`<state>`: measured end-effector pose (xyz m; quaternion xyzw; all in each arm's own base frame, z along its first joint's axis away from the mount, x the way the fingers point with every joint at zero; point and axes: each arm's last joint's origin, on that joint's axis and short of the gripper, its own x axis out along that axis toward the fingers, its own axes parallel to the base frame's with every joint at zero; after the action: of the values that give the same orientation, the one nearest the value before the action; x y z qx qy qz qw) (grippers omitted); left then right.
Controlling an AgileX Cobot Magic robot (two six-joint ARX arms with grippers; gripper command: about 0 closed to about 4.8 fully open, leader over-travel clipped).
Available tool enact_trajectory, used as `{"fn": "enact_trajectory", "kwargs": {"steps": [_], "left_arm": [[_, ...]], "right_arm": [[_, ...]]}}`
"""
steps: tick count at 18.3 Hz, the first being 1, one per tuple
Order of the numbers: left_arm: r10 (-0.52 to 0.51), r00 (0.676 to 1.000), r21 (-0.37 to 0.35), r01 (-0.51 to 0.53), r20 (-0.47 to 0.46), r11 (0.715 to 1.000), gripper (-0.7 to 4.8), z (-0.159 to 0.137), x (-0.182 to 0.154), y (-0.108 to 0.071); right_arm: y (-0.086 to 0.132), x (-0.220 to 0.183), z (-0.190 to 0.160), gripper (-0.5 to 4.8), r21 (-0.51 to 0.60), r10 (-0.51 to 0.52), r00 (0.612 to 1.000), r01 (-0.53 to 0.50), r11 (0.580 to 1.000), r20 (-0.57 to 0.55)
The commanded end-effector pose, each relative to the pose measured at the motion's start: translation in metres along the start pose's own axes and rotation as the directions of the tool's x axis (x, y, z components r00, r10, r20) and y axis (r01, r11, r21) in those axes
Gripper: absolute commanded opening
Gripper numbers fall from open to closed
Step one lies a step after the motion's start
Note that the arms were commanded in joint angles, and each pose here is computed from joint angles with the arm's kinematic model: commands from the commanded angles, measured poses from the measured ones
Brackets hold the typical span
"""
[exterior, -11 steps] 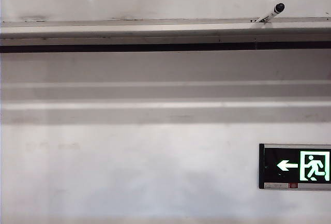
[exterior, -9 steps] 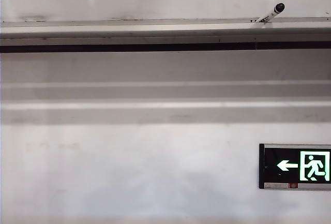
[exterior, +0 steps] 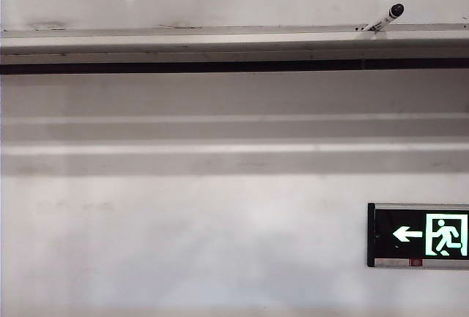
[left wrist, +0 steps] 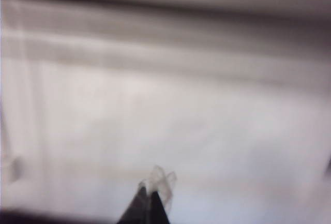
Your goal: Wipe the whiteboard clean using the black magnetic whiteboard eraser attached to the whiteboard.
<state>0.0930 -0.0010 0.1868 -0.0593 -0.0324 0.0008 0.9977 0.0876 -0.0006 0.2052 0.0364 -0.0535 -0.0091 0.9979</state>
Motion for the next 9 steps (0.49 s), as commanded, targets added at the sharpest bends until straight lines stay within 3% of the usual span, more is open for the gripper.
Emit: {"fn": "enact_trajectory", "kwargs": {"steps": [1, 4, 9], "left_arm": [[0.017, 0.982, -0.087, -0.001, 0.188, 0.996, -0.06, 0.054, -0.012, -0.005], [0.039, 0.956, -0.168, 0.011, 0.290, 0.986, -0.06, 0.114, -0.024, -0.011], [0.033, 0.945, -0.192, 0.031, 0.324, 0.981, -0.06, 0.205, -0.004, -0.022]], "right_arm": [[0.003, -0.012, 0.053, -0.01, 0.009, -0.008, 0.990, 0.007, 1.000, 0.139], [0.006, -0.017, 0.106, -0.01, 0.013, -0.014, 0.977, 0.011, 1.000, 0.213], [0.014, 0.005, 0.196, -0.01, 0.013, -0.003, 0.965, 0.000, 1.000, 0.263]]}}
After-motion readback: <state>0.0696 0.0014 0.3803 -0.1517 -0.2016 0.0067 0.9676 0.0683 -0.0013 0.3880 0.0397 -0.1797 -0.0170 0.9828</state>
